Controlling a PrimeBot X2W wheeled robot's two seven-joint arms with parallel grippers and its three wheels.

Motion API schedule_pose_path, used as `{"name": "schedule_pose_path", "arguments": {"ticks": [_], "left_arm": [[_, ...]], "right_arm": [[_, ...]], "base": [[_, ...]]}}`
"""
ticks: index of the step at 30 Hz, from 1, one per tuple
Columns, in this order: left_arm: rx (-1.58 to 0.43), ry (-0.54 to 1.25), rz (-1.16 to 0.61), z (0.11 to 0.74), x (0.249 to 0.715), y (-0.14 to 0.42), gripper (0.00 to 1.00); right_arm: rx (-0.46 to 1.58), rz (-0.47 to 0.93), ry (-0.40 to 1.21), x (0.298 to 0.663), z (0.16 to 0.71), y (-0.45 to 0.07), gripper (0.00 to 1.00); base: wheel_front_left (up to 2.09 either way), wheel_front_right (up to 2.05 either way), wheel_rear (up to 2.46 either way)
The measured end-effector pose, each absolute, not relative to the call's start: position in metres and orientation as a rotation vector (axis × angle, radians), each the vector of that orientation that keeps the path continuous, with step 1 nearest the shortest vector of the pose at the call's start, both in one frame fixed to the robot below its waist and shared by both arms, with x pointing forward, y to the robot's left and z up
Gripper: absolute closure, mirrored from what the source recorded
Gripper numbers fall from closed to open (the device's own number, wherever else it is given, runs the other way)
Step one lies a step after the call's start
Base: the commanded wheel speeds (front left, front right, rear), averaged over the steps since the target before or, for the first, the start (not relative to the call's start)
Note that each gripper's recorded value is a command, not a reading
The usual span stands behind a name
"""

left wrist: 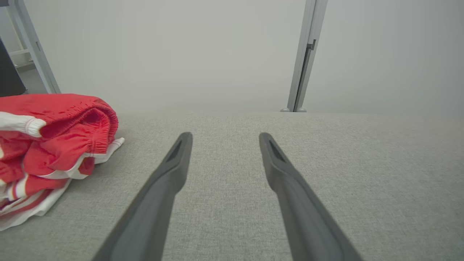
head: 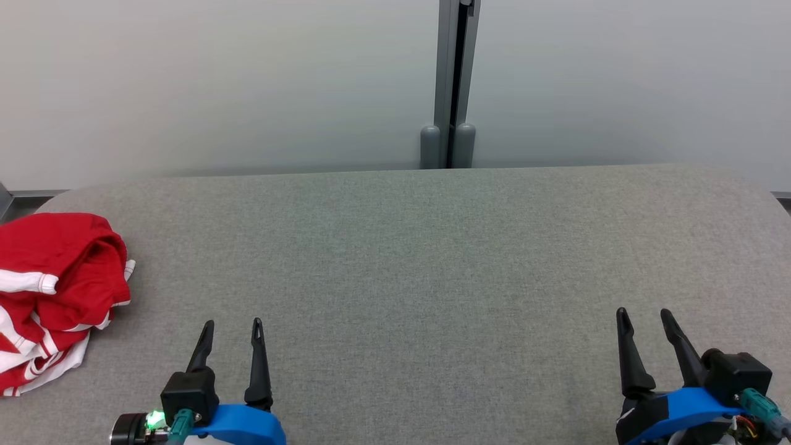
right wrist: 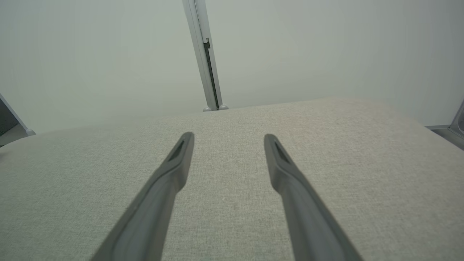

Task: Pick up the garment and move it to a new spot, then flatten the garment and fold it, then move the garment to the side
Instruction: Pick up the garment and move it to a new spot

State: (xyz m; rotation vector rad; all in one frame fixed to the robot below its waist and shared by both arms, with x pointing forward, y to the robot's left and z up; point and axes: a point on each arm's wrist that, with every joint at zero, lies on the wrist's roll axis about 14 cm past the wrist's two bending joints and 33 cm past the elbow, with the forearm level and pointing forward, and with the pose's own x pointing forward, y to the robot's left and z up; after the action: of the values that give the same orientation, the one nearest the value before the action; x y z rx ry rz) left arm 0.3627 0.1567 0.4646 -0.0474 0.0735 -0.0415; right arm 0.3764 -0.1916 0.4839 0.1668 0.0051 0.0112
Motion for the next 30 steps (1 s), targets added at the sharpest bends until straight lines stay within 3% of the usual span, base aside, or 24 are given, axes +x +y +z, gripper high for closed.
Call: {"name": "schedule_pose_path", "arguments": {"ticks": [19,30], "left_arm": [[0.046,0.069,-0.017,0.46,0.358,0.166,0.0],[0.031,0.068,0.144,0.462,0.331,0.214,0.0]], "right_arm": [[0.069,0.067,0.022,0.382,0.476,-0.177,0.0],[0.071,0.232,0.032,0.404,0.474,-0.118,0.0]], "base": [[0.0,0.0,0.0],[0.0,0.0,0.0]]}}
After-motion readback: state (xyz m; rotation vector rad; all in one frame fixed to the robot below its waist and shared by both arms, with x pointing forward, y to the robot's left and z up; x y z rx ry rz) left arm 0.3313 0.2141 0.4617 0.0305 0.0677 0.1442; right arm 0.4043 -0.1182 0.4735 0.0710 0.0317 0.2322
